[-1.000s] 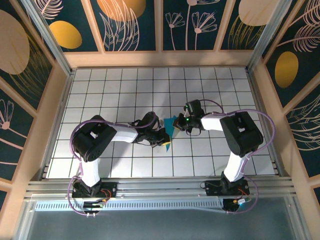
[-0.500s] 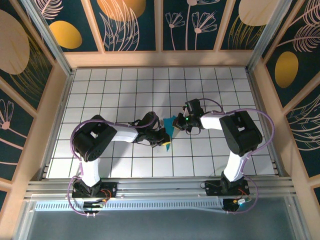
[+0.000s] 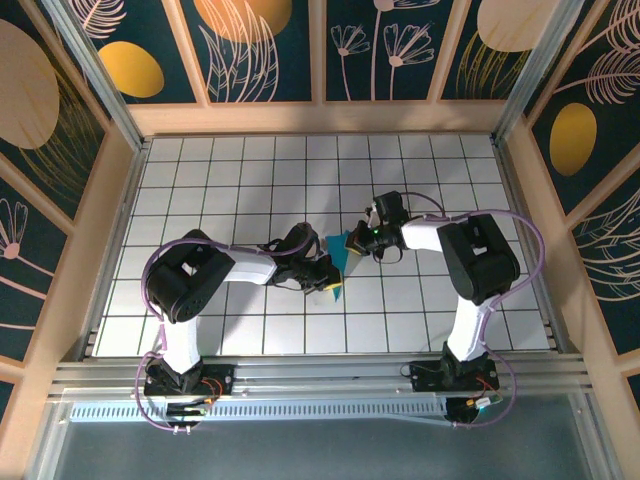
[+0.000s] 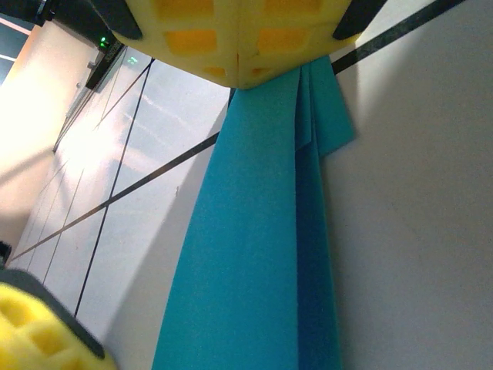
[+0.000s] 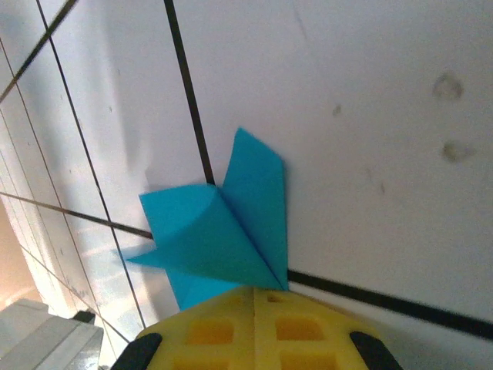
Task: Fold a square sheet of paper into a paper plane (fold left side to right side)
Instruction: Fold the wing for the fifth time at the center of the table.
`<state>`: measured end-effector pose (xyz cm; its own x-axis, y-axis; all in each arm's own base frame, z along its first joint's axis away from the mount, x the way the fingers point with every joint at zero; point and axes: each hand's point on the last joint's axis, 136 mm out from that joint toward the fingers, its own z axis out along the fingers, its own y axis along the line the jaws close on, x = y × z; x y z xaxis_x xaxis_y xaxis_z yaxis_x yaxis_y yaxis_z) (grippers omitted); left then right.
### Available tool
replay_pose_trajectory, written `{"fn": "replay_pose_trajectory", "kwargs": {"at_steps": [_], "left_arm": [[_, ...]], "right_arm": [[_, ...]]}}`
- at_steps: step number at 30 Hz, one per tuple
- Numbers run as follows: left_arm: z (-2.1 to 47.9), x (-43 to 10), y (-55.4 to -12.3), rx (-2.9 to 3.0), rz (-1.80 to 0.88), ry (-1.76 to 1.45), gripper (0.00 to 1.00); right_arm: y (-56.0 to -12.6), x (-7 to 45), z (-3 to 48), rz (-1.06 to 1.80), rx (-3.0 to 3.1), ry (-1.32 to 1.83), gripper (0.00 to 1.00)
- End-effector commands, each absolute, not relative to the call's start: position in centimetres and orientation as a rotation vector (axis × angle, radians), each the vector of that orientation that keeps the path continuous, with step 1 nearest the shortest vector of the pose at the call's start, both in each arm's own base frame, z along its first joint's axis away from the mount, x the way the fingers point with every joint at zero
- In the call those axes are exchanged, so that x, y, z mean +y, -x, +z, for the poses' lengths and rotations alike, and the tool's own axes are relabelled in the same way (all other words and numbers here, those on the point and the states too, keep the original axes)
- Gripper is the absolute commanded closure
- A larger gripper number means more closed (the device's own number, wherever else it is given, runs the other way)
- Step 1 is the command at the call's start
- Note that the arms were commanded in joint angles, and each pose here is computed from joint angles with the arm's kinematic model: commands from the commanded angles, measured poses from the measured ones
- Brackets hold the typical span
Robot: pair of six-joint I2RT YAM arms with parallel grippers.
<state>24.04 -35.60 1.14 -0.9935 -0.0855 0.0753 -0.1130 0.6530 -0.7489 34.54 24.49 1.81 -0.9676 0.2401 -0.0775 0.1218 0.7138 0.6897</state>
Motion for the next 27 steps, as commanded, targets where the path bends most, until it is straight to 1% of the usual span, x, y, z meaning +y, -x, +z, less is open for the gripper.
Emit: {"fn": "replay_pose_trajectory", "kwargs": {"at_steps": [1, 14, 19, 23, 27], "left_arm": [[-4.6, -31.8, -21.0, -2.824, 0.928, -0.316, 1.0], [-4.5, -31.9, -21.1, -2.825, 0.936, -0.313, 1.0], [-4.5, -31.9, -21.1, -2.825, 0.94, -0.313, 1.0], [-4.4, -31.9, -21.1, -2.826, 0.942, -0.311, 1.0], [-4.3, -32.0, -21.3, -2.828, 0.948, -0.306, 1.0]], "right_arm": [[-38.4, 22.4, 1.7, 0.973, 2.67, -0.333, 1.0], [-41.8, 21.5, 2.2, 0.975, 2.625, -0.348, 1.0], [-42.7, 21.5, 5.0, 0.976, 2.575, -0.316, 1.0], [-41.7, 20.9, 8.1, 0.95, 2.536, -0.285, 1.0], [-38.0, 21.3, 9.4, 1.016, 2.529, -0.269, 1.0]]}}
